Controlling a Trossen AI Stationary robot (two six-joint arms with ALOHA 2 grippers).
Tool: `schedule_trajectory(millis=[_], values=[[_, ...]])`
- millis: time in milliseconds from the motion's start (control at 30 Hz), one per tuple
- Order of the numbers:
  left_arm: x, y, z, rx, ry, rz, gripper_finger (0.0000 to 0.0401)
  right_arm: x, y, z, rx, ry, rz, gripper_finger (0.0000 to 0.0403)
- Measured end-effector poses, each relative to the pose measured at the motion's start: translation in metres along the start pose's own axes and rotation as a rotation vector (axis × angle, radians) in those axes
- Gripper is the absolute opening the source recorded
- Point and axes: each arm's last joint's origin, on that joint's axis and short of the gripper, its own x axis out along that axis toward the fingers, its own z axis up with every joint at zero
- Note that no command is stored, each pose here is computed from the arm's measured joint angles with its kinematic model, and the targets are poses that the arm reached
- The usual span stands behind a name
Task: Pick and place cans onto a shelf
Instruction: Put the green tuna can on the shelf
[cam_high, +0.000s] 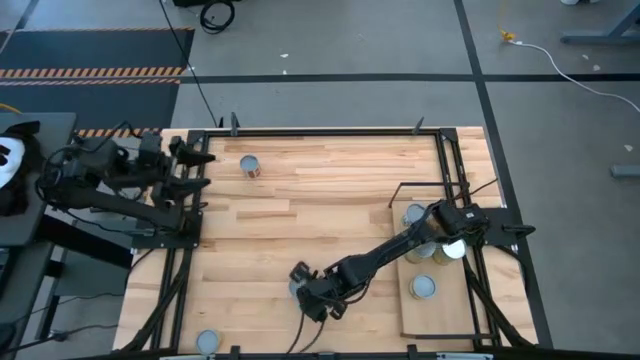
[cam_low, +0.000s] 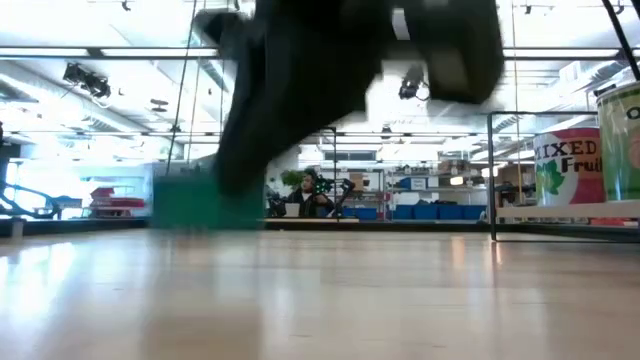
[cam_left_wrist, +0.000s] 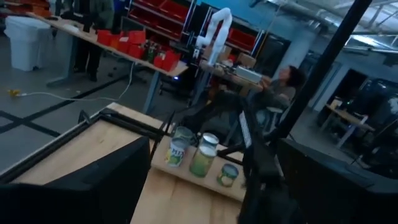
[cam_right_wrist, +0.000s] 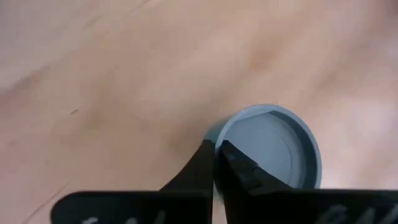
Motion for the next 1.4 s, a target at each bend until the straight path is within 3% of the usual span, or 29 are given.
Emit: schedule_trajectory(millis=[233, 367, 467, 600, 833, 1000, 1267, 1400], values=[[-0.006, 0.001, -0.001, 0.017, 0.009, -0.016, 0.0357, -0.116, -0.016, -0.007, 0.546, 0.092, -0.018, 0.0008], [-0.004, 0.001, 0.001, 0.057, -0.011, 0.0, 0.0357, -0.184, -0.011, -0.019, 1.024, 0.117, 0.089, 0.0009], [-0.002, 0.0, 0.004, 0.085, -0.057, 0.025, 0.0357, -0.218, 0.002, -0.033, 1.404, 0.268, 0.116, 0.001], [0.002, -0.002, 0.012, 0.157, -0.139, 0.067, 0.0357, -0.261, 0.032, -0.048, 1.688, 0.463, 0.049, 0.001], [0.016, -0.011, 0.02, 0.255, -0.217, 0.01, 0.0357, -0.29, 0.102, -0.071, 1.949, 0.612, -0.009, 0.001], [0.034, -0.015, 0.017, 0.264, -0.194, 0.014, 0.0357, -0.283, 0.148, -0.102, 2.047, 0.65, -0.047, 0.001], [0.053, -0.016, 0.014, 0.291, -0.181, 0.068, 0.0357, -0.25, 0.176, -0.141, 2.018, 0.682, -0.131, 0.001], [0.053, -0.014, 0.016, 0.264, -0.209, 0.097, 0.0357, -0.233, 0.183, -0.142, 2.035, 0.647, -0.057, 0.001]])
